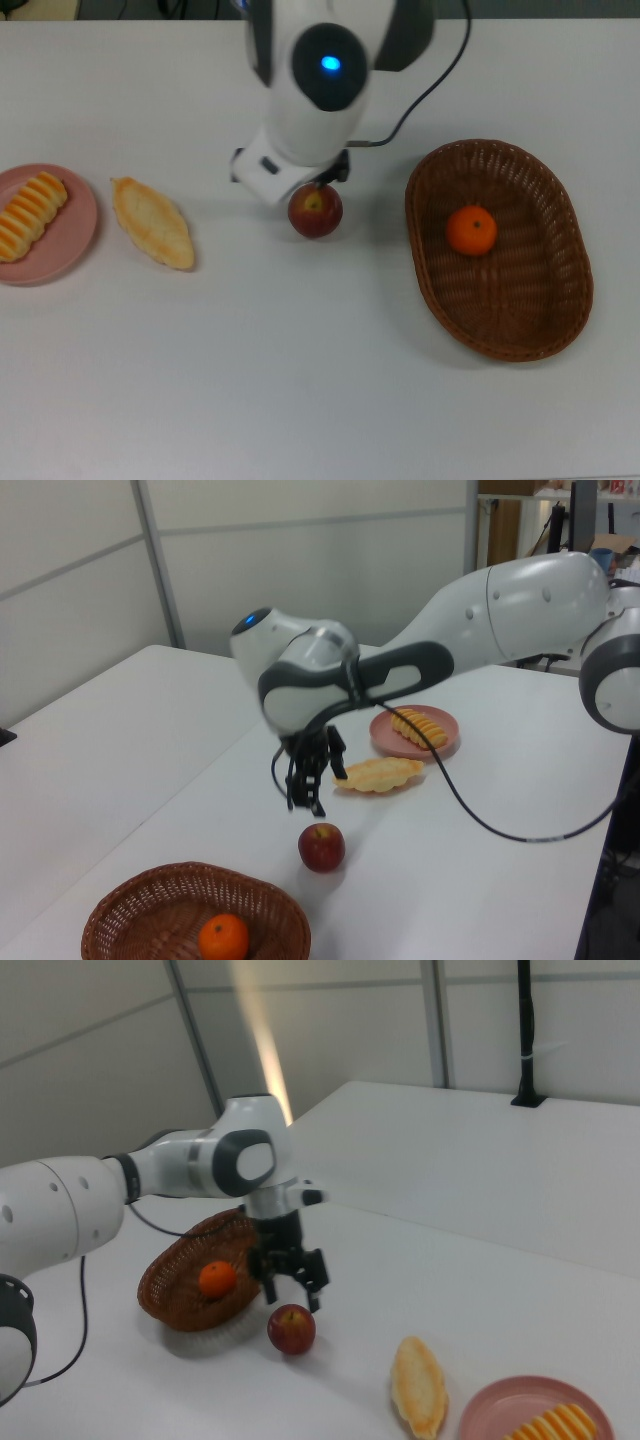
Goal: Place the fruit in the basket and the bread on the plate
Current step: 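Move the gripper down to the red apple and grasp it, then carry the apple into the basket beside the orange and release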
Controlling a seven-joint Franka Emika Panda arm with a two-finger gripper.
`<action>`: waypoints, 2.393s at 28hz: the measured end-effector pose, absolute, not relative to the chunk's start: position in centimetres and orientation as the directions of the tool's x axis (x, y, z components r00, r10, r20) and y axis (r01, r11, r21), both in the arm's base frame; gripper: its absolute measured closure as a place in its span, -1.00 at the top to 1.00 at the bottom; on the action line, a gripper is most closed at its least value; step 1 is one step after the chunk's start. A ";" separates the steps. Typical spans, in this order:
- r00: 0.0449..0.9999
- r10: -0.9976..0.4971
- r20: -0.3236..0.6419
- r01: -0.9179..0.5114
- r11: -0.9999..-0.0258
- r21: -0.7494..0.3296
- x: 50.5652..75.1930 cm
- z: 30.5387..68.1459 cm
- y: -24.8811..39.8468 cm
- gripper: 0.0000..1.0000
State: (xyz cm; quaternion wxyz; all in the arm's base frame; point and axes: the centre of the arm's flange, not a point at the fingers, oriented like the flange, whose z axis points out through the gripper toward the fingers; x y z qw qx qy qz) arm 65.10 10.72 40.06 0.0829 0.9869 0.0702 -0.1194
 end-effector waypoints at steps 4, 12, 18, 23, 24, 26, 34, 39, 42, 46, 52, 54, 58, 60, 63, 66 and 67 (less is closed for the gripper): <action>0.938 0.167 -0.303 0.221 -0.963 0.156 63.7 38.7 14.2 1.00; 0.903 0.229 -0.363 0.318 -0.926 0.205 62.4 34.9 18.1 1.00; 0.914 0.242 -0.326 0.332 -0.908 0.255 63.6 33.5 17.5 1.00; 0.926 0.249 -0.285 0.331 -0.897 0.292 64.9 32.1 16.3 1.00; 0.928 0.247 -0.280 0.330 -0.894 0.303 65.1 31.7 16.2 1.00; 0.931 0.243 -0.273 0.327 -0.888 0.324 65.3 30.7 16.1 1.00; 0.937 0.238 -0.257 0.319 -0.882 0.346 65.6 30.3 16.3 0.84; 0.942 0.234 -0.241 0.309 -0.886 0.345 65.8 30.4 16.4 0.77; 0.952 0.231 -0.202 0.288 -0.899 0.329 66.4 31.7 16.8 0.77; 0.964 0.225 -0.144 0.258 -0.921 0.290 66.9 35.0 17.6 0.77; 0.964 0.265 -0.025 0.263 -0.937 0.232 66.0 42.6 20.9 0.77; 0.955 0.296 -0.008 0.290 -0.932 0.216 65.2 43.8 22.8 0.77; 0.928 0.371 0.030 0.360 -0.916 0.180 63.6 44.5 27.5 0.77; 0.914 0.399 0.069 0.385 -0.909 0.161 63.2 43.9 30.0 0.77; 0.903 0.415 0.105 0.399 -0.905 0.149 62.8 42.5 32.5 0.77; 0.894 0.428 0.135 0.406 -0.900 0.160 62.7 39.6 34.8 0.77; 0.891 0.431 0.145 0.407 -0.898 0.167 62.8 38.7 35.3 0.77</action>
